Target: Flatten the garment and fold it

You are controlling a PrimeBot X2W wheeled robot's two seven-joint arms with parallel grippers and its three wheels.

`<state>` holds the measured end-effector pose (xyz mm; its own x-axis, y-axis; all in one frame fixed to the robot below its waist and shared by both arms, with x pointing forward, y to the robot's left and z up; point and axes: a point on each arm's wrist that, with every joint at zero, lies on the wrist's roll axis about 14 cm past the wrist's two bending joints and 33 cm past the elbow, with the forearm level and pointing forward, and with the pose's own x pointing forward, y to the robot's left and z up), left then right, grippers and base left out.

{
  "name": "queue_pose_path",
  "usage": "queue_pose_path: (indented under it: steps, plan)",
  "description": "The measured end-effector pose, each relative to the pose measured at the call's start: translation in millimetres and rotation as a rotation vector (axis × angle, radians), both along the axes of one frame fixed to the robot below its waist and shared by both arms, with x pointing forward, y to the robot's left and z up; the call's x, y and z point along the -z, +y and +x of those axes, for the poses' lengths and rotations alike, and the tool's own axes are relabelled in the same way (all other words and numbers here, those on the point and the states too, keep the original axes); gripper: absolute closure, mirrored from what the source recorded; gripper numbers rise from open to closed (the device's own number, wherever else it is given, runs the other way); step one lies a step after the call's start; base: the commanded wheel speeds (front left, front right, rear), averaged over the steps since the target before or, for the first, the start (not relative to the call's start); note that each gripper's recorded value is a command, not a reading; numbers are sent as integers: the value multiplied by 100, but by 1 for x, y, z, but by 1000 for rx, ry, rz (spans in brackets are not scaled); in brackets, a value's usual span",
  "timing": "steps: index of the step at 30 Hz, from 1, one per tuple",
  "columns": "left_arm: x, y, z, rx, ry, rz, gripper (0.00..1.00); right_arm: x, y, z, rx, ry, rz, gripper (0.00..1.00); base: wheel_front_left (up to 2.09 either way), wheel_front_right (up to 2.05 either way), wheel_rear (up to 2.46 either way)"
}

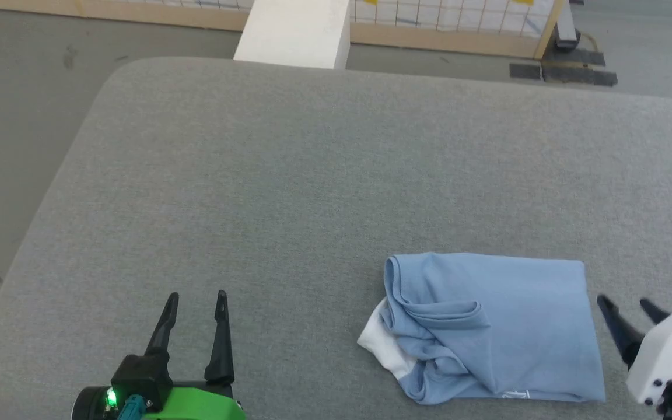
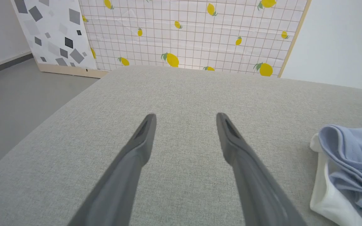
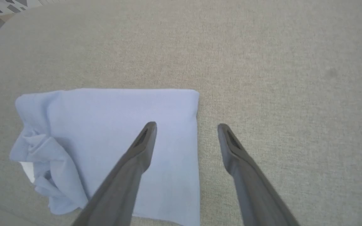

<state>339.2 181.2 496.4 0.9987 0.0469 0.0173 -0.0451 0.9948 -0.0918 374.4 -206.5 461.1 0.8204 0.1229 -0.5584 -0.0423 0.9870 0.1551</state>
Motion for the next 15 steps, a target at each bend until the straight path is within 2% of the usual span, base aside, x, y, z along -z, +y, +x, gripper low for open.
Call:
queue_pose_path:
  steps: [7,15]
  plan:
    - [9,-5,7,18,36,1,0,46,-2,-13,11,144,11,0,0,0,0]
    - [11,-2,5,21,50,20,0,74,14,-11,-32,234,50,0,0,0,0]
